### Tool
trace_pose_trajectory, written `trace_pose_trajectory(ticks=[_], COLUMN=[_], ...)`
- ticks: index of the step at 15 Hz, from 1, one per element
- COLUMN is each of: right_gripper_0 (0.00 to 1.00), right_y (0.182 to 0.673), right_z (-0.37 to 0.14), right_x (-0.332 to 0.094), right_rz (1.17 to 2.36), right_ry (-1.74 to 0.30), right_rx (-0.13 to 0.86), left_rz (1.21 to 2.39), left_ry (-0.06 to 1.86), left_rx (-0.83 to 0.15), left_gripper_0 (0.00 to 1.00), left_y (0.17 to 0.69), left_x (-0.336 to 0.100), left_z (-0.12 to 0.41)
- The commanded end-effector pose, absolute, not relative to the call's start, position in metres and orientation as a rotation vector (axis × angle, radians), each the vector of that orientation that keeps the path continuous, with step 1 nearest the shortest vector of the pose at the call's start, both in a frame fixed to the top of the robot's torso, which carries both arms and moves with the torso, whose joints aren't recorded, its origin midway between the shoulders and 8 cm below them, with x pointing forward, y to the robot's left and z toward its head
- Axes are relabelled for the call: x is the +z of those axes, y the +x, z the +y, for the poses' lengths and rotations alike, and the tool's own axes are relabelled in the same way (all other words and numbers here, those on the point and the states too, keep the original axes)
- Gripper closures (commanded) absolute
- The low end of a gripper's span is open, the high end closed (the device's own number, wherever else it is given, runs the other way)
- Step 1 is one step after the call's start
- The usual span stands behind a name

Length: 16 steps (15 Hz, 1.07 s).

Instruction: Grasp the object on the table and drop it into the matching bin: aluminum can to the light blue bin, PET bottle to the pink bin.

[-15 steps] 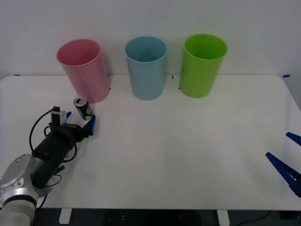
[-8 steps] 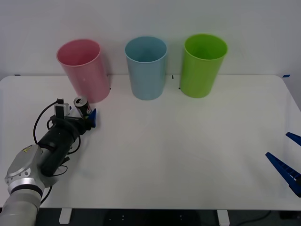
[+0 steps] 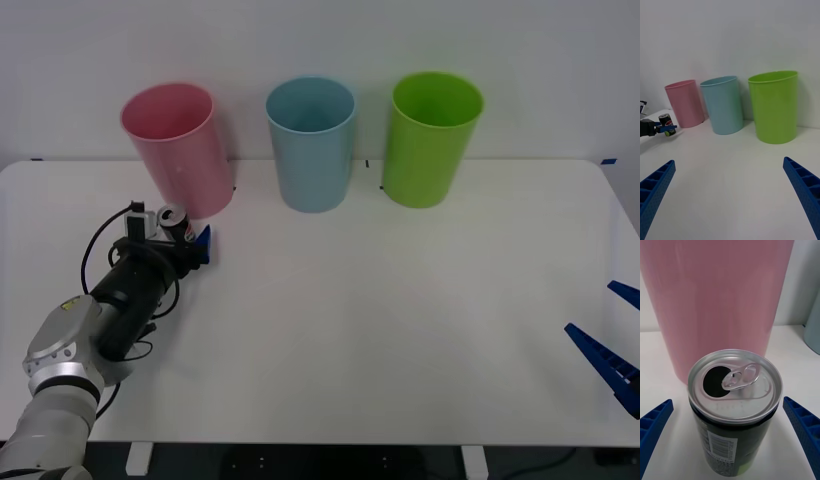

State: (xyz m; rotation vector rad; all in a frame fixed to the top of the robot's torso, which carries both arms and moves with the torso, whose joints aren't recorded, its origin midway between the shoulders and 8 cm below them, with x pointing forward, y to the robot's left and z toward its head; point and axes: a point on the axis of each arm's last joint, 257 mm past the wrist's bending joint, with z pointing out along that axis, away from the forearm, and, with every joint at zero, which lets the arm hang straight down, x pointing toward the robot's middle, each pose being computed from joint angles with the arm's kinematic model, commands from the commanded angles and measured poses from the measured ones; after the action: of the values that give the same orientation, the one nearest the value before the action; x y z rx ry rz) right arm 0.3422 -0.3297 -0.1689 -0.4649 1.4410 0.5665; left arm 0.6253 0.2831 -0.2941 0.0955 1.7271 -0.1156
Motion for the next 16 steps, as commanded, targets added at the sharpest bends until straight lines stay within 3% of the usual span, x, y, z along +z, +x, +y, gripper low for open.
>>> trace_pose_trajectory(ticks=[1, 3, 5, 6, 16], right_gripper_0=[0.0, 0.0, 0.0, 0.0, 0.0], right_y=[0.3423, 0.3423, 0.3423, 0.3423, 0.3423], right_z=[-0.3297, -0.3297, -0.3297, -0.3297, -0.3297], right_x=[-0.1689, -0.1689, -0.1689, -0.1689, -0.1689], right_rz=[1.441, 1.441, 1.441, 1.441, 1.441], right_ry=[-0.465, -0.465, -0.465, -0.465, -0.465], right_rx=[0.567, 0.567, 0.567, 0.567, 0.567], left_rz=[1.729, 1.726, 1.73, 1.73, 1.731], left_ry=[0.095, 0.098, 0.099, 0.109, 0.102], left_rx=[-0.116, -0.116, -0.113, -0.107, -0.117], left_gripper_0=[0.0, 0.0, 0.87, 1.0, 1.0], left_y=[0.6249, 0.6256, 0.6249, 0.6248, 0.624], left_x=[-0.295, -0.2935, -0.2954, -0.2956, -0.2966], left_z=[0.2831, 0.2821, 0.2828, 0.2823, 0.2804])
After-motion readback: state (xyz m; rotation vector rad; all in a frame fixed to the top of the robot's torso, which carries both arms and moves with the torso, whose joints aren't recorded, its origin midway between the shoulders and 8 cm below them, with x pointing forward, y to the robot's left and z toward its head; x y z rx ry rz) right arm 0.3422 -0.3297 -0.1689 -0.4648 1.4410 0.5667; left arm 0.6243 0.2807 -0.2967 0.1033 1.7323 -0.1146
